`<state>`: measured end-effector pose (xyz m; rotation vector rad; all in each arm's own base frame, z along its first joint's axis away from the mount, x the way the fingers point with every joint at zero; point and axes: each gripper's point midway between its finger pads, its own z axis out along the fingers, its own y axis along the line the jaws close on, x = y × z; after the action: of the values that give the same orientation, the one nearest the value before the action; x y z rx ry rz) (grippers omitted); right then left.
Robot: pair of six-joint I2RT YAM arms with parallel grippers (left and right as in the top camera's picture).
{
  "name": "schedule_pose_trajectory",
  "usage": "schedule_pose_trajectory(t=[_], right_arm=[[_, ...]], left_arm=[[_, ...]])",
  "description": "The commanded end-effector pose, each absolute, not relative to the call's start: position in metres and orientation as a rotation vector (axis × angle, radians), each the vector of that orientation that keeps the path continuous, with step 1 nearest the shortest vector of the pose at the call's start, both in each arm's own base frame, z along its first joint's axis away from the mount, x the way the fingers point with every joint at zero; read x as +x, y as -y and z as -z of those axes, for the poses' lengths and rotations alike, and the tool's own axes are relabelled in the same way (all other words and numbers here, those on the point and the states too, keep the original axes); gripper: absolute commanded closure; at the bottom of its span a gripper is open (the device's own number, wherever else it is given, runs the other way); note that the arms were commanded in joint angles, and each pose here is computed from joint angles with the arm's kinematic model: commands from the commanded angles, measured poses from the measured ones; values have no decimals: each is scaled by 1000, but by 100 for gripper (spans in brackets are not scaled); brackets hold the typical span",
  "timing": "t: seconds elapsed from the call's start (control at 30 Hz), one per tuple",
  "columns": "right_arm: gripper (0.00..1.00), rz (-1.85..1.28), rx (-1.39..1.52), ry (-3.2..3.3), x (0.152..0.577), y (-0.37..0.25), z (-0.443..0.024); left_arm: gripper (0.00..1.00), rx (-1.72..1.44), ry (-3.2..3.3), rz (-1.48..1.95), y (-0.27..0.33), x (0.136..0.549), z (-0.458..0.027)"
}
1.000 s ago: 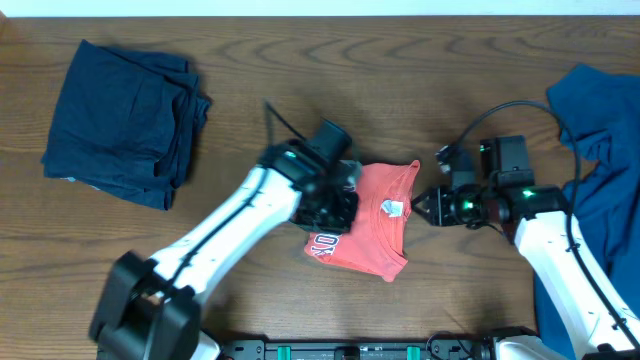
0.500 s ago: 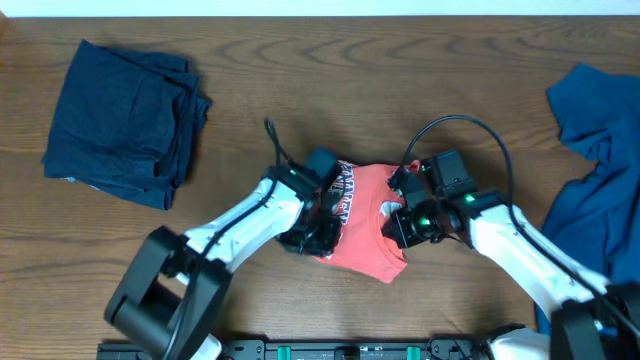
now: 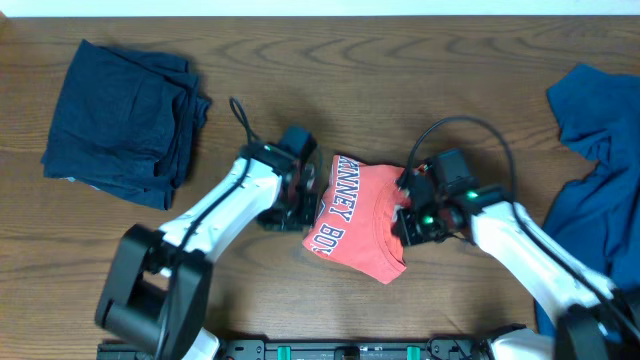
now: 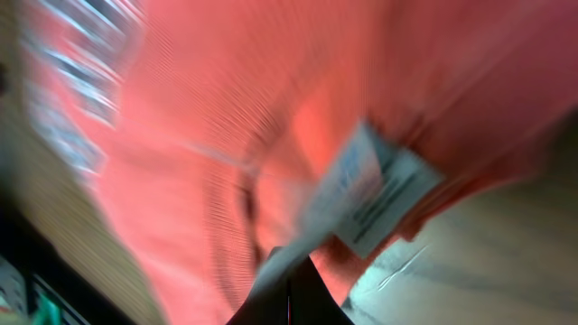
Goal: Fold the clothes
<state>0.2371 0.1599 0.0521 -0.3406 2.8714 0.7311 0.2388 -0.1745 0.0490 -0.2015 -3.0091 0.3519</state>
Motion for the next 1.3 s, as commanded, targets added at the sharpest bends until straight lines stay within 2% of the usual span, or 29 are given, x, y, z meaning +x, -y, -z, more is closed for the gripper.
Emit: schedule_pose_trajectory(t=[0.0,0.13,0.23,0.47,0.67,0.8,0.93,1.1,1.27], right_arm=[[99,-779,-260,-2634,275,-164,-115],[99,-815,-176,-2467,299,-166,-151],[99,-722,-75,-2468,313,-155,-145],[99,-574,38,-2647,323,-141,-80],[99,-582,209,-2879,305,-142,-11],[99,-569,289,-2964,292,-140,6],[99,-552,293,-2974,290,-138,6],[98,-575,192,-2927,293,-140,-11],[97,-651,-60,-2800,291,-148,-59]], left_arm=[[94,-313,3214,-532,196,283,-106],[93,-384,3363,-729,219,320,-132],[94,-406,3404,-789,229,339,-128],[94,-501,3263,-968,265,353,-77],[94,-450,3160,-904,266,348,-16],[94,-427,3170,-899,263,357,0],[94,-416,3220,-945,260,375,-11],[91,-367,3265,-987,246,391,-59],[87,-343,3271,-980,228,368,-118]])
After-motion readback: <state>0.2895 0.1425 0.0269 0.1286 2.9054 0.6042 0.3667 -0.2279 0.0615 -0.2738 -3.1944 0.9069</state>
